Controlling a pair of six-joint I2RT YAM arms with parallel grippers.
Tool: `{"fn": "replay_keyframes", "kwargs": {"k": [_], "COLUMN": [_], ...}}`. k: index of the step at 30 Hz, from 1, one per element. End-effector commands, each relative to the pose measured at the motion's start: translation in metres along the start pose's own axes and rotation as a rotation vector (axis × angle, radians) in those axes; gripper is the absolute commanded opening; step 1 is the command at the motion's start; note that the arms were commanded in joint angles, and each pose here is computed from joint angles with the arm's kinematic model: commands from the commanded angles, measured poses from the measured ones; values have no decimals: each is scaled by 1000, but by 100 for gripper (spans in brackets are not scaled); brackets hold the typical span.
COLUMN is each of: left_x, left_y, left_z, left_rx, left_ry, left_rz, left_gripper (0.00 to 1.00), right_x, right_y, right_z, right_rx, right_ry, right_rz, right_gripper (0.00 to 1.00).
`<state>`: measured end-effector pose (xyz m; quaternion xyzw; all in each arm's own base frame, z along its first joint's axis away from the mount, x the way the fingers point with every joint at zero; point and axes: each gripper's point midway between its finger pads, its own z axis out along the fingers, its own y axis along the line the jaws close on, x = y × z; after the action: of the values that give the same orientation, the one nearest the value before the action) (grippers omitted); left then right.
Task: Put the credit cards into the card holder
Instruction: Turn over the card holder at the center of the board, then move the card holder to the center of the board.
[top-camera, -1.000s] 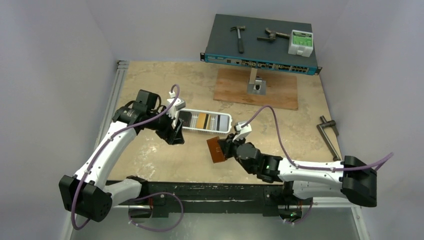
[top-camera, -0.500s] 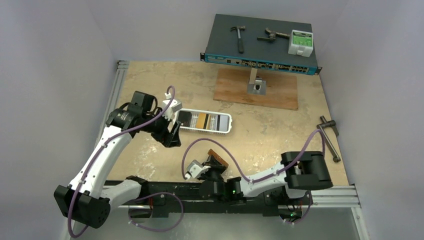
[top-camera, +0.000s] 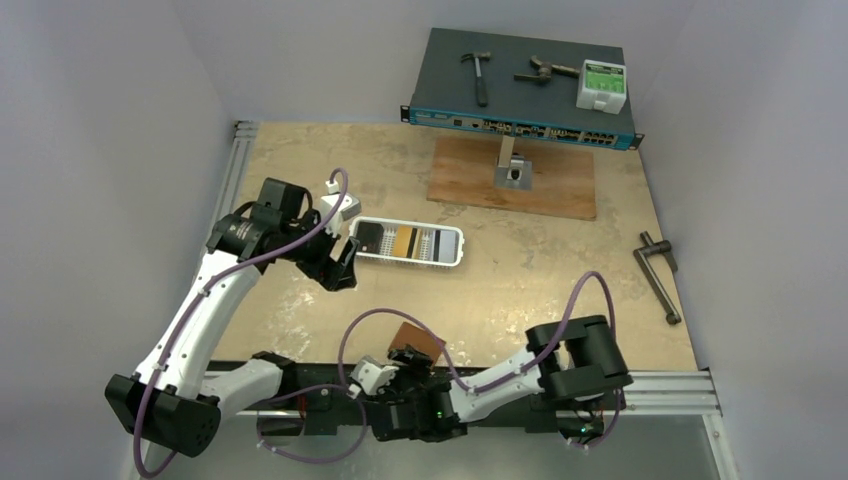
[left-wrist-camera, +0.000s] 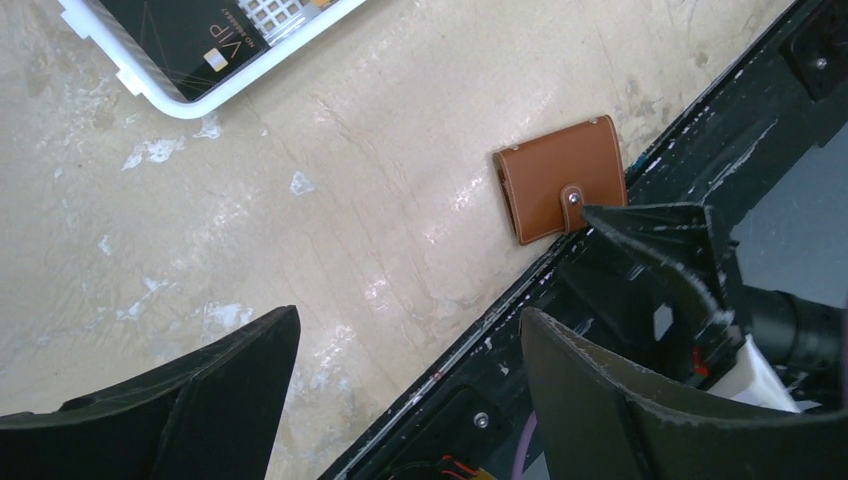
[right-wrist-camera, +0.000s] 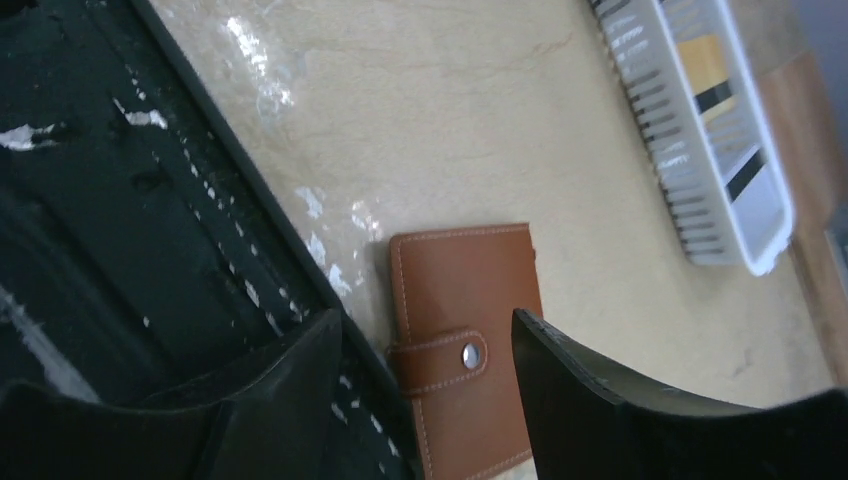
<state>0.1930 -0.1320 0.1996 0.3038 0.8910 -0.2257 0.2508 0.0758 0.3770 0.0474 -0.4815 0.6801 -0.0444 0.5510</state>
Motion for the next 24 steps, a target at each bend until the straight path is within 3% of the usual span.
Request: {"fn": "replay_keyframes", "kwargs": {"k": [1,8,13,18,24], "left_x": [-5,-3,-3,4,13], "left_y": [5,10,10,9,6], "left_z": [-7,-4,-3,3,13], "left_rx": [-37,-53,-48,-24,24], "left_ry": [-2,5,6,17,42], "left_rz": [40,56,66,92,118], "left_gripper": [82,83,84,85,84], "right_x": [3,29,67,67,71], "right_y": [1,-24,-38,-62,-64], "right_z": [-28,-67,-66,-50,-31], "right_rx": [-163,-347,-381,-425,-430], "right_ry": [77,209,278,225,238], "right_rz": [306,936,1255,1435,1469], "right_gripper": [68,67,65,63,62]}}
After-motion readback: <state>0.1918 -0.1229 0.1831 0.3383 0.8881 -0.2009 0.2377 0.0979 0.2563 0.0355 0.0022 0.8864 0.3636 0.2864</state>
